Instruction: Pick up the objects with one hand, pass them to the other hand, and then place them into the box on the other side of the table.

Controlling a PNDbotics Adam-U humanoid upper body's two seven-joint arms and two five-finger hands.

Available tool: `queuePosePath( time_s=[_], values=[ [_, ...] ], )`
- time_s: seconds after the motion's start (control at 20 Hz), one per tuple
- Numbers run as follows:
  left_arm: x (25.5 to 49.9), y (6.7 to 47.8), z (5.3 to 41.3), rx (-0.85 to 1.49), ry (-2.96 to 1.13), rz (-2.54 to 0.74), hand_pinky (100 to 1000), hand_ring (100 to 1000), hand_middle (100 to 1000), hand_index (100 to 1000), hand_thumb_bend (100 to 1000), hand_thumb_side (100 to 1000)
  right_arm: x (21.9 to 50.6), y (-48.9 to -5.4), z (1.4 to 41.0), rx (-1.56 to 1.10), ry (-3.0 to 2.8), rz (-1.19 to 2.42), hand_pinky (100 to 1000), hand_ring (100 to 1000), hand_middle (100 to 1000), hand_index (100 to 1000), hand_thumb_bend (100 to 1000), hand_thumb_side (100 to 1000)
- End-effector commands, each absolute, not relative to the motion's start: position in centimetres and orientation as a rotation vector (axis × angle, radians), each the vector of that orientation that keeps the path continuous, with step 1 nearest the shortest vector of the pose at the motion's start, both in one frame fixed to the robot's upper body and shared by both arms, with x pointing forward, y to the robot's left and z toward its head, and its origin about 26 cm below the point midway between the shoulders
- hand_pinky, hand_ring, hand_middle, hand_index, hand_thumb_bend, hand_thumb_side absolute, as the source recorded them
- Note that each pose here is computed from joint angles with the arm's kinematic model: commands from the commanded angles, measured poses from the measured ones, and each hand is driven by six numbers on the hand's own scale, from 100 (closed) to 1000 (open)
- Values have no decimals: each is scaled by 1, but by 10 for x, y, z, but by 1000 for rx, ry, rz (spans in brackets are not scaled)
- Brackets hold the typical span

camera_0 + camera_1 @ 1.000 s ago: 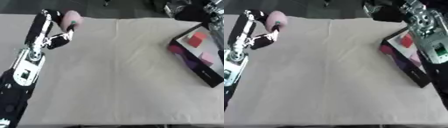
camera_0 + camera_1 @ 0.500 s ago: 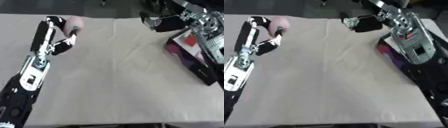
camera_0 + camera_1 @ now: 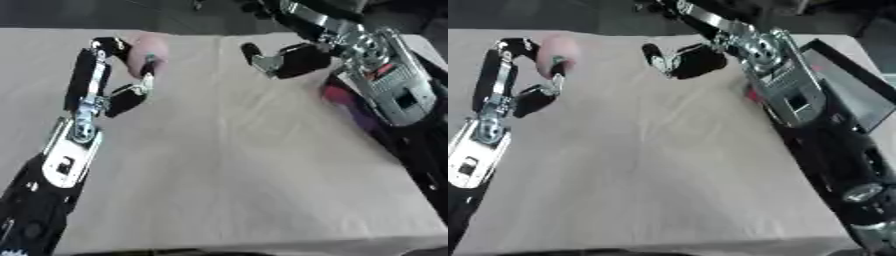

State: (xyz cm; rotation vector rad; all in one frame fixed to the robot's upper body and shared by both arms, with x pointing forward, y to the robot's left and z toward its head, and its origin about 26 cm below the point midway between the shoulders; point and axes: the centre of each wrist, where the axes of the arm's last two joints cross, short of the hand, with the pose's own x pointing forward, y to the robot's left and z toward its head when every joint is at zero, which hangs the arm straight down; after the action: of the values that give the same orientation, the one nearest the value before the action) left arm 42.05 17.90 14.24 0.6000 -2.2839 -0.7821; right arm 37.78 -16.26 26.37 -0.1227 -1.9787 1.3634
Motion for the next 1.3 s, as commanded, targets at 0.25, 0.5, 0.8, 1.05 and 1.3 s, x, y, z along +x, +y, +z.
queuePosePath(
  time_s=[0.25,0.5,0.8,1.05,1.3],
  values=[
    [417,166,155,553,-2363,-824,677,453,348,469,100,137,381,-142,271,-109,-1984,1461,1000,1000,1000,980,100,140],
    [416,159,156,518,-2388,-861,676,454,349,470,100,134,386,-128,268,-89,-1972,1503,1000,1000,1000,984,100,136],
    [415,152,157,496,-2416,-916,675,457,353,472,100,117,390,-113,266,-77,-1961,1539,1000,1000,1000,987,100,156],
    [414,145,159,484,-2447,-951,673,459,355,473,100,112,397,-107,258,-73,-1930,1560,1000,1000,1000,989,100,176],
    [412,140,163,478,-2491,-969,671,462,359,475,100,100,402,-105,251,-74,-1907,1567,1000,1000,1000,989,100,194]
  ],
)
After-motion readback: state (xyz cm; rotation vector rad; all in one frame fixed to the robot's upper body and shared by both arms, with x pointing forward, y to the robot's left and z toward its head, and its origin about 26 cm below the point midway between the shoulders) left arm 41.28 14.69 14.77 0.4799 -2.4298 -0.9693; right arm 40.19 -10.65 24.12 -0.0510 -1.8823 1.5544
